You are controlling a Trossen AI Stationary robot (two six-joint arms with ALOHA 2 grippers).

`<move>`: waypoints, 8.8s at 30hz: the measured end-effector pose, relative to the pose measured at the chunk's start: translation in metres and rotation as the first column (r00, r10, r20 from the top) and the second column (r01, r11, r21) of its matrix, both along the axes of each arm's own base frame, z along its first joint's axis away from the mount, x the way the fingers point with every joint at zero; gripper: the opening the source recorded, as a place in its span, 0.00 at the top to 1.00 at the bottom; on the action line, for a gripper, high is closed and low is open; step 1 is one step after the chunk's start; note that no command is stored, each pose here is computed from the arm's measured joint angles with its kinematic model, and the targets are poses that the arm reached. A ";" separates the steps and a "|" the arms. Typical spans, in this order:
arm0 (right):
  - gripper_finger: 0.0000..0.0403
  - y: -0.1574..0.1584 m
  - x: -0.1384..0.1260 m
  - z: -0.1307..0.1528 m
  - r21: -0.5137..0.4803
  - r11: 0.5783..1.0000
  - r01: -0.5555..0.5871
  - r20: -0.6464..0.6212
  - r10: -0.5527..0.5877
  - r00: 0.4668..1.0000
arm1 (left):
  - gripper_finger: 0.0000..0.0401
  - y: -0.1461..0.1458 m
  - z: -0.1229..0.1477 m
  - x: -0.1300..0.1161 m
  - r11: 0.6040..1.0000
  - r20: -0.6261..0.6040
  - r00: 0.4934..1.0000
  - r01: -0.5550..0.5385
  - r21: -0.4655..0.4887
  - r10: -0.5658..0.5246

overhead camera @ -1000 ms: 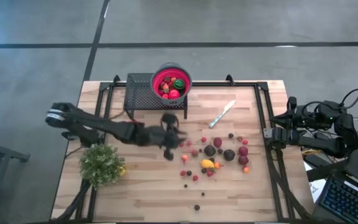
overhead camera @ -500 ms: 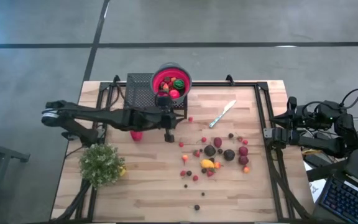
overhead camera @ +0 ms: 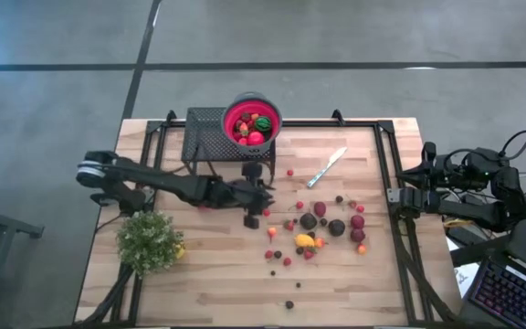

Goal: Pick & Place Fruit
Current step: Put the red cherry into the red gray strainer bowl on the shelf, then put the red raspberry into the red gray strainer bowl on the shelf

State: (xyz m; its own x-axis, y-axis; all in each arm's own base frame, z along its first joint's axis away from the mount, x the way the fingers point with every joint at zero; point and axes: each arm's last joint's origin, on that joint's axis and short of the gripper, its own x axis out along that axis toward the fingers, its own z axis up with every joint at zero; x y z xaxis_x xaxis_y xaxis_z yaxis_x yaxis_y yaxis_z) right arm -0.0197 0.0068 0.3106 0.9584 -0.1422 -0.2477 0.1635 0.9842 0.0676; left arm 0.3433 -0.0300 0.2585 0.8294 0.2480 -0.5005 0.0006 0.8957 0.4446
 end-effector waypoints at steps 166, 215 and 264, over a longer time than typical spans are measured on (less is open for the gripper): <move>0.98 0.000 0.000 0.000 0.000 1.000 0.000 0.000 0.000 1.000 | 0.42 0.096 0.125 -0.005 0.932 -0.083 0.989 -0.145 -0.331 0.124; 0.98 0.000 0.000 0.000 0.000 1.000 0.000 0.001 0.000 1.000 | 0.42 -0.069 -0.072 -0.001 0.870 -0.138 0.869 0.440 -0.221 -0.475; 0.98 0.000 0.000 0.000 0.001 1.000 0.000 0.000 0.000 1.000 | 0.71 -0.077 -0.127 0.015 0.857 -0.212 0.867 0.354 -0.374 -0.451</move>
